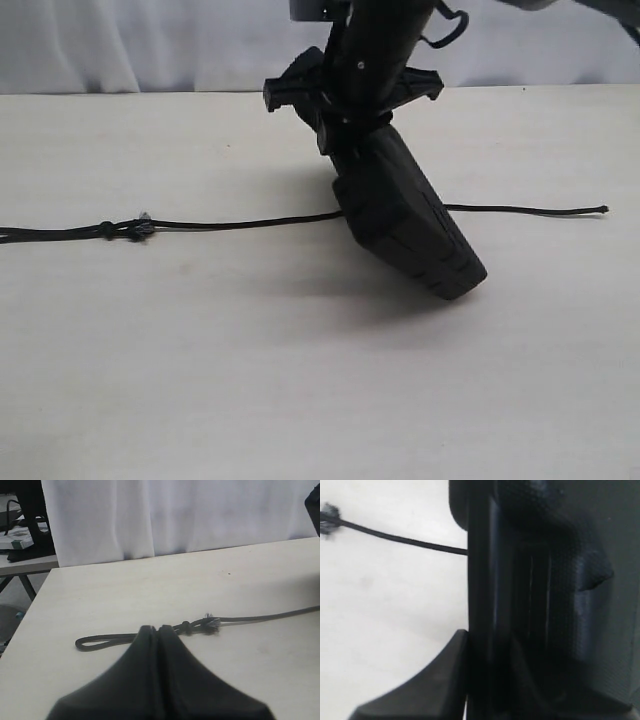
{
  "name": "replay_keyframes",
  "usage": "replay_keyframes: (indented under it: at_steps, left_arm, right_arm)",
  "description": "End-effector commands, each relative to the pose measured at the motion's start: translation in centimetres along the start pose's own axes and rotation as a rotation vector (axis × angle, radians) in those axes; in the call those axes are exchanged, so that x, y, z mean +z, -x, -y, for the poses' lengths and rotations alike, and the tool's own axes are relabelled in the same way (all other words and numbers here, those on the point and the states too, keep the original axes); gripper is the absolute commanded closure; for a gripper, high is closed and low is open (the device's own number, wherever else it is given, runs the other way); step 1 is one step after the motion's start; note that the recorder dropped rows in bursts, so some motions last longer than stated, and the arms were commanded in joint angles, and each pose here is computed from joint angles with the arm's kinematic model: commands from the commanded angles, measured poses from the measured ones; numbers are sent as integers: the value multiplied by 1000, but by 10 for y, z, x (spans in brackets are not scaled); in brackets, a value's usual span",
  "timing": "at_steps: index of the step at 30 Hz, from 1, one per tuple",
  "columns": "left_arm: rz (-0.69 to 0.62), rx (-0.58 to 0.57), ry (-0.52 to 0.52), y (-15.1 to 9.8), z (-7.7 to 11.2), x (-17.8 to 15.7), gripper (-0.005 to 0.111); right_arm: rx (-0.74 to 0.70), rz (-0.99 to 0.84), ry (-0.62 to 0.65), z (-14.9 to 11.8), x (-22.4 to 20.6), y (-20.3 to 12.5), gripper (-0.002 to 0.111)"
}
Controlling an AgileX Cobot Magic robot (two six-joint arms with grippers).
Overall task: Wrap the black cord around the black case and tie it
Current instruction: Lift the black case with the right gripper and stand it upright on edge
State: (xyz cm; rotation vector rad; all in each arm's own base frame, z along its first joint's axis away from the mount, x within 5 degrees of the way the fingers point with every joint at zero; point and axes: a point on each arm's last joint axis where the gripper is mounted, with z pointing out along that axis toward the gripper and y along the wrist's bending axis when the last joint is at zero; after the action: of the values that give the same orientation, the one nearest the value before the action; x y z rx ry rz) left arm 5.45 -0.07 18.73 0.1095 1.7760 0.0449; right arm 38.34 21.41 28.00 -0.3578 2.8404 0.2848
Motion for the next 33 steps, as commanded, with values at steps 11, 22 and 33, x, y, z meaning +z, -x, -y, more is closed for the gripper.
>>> replay_keyframes:
  at_steps: [11,22,33]
  left_arm:
    - [10,-1,5,0,0,0,107]
    - [10,-1,5,0,0,0,107]
    - [10,-1,5,0,0,0,107]
  right_arm:
    - [1,97,513,20,-61,8,104]
    - [200,85,810,61,-30,-2,104]
    - [237,124,589,95,1,-10,104]
